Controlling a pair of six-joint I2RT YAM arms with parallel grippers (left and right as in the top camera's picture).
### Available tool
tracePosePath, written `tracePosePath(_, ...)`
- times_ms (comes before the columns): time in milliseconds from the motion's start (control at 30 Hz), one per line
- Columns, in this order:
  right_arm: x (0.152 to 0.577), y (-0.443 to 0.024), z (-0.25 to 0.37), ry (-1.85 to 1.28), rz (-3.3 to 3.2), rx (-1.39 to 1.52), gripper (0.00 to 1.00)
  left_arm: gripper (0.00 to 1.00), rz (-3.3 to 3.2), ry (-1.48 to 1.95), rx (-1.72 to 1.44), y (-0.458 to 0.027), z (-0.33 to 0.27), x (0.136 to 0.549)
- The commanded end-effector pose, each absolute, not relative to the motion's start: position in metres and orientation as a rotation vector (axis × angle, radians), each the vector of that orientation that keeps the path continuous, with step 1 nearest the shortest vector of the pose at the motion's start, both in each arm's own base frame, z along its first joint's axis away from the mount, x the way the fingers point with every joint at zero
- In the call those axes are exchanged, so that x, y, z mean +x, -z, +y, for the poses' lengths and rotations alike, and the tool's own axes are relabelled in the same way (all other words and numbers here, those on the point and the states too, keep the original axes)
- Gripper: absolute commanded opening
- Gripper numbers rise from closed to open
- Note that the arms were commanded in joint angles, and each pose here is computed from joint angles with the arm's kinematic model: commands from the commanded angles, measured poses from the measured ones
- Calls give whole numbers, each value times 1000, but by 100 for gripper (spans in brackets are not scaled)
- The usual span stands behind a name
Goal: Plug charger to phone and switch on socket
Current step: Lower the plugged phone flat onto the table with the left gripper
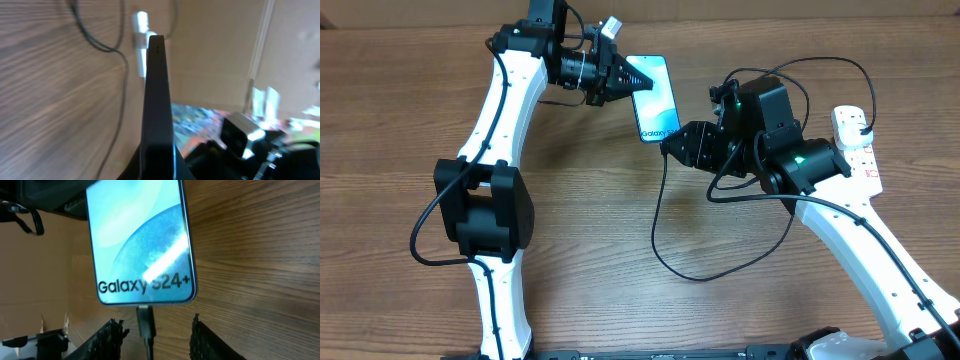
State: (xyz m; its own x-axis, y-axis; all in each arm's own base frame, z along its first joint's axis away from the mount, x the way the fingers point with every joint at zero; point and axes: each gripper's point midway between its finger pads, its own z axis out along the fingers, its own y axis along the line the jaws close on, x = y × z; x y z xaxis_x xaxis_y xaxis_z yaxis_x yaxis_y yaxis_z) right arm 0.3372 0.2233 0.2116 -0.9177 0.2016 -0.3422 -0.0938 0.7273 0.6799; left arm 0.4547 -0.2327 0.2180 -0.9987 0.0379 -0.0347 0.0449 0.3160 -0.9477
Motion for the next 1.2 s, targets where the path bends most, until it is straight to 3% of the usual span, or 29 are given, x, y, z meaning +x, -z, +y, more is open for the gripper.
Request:
tracePosePath(0,344,-210,219,-978,2524,71,48,5,2585,1682,86,-209,-229,461)
tracePosePath(767,344,-209,218,-972,2528,74,51,7,2643,1388,147,-179,-214,475)
tracePosePath(1167,347,-195,217,-933,2565,92,52,5,2831,1375,-25,-100,-210,477)
